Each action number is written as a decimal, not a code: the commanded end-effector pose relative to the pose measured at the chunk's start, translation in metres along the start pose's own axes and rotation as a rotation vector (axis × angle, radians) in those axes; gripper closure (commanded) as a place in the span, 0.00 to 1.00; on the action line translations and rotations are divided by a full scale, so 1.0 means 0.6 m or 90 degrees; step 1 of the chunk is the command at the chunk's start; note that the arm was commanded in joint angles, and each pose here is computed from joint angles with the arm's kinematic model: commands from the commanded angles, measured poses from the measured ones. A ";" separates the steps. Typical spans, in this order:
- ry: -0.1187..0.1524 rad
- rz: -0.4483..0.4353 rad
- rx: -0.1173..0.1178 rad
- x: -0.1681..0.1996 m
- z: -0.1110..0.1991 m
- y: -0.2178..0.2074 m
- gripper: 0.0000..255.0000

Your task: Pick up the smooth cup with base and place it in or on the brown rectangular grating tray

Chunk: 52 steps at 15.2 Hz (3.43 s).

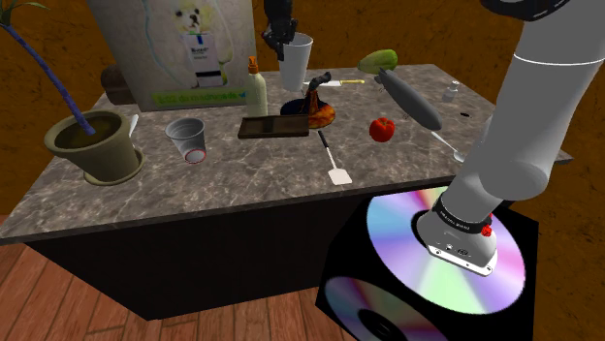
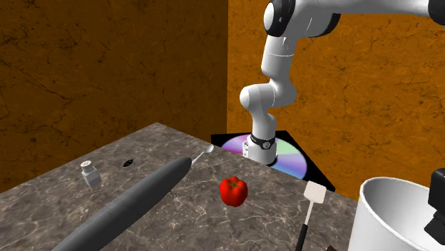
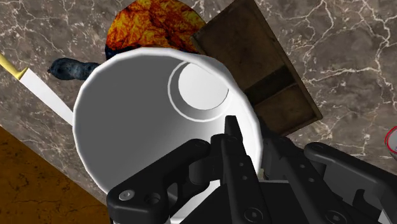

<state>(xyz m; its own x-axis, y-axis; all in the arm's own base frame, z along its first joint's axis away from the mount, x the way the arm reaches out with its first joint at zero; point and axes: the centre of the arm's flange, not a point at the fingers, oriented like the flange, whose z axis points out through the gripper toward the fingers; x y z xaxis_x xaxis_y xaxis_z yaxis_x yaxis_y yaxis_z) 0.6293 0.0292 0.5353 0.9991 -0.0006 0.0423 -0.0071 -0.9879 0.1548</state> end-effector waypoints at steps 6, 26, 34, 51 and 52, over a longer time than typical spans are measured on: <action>0.000 0.001 0.000 0.051 -0.032 -0.121 1.00; 0.000 0.001 0.000 0.044 0.142 -0.148 1.00; 0.000 0.001 0.000 0.043 0.166 -0.152 1.00; 0.000 0.001 0.000 0.043 0.082 -0.152 0.00; 0.000 0.001 0.000 0.043 0.082 -0.152 0.00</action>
<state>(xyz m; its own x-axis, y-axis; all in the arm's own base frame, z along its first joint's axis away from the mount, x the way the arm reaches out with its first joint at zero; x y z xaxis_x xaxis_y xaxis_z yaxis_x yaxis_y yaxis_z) 0.6577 0.1117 0.4734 0.9991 -0.0015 0.0429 -0.0082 -0.9879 0.1546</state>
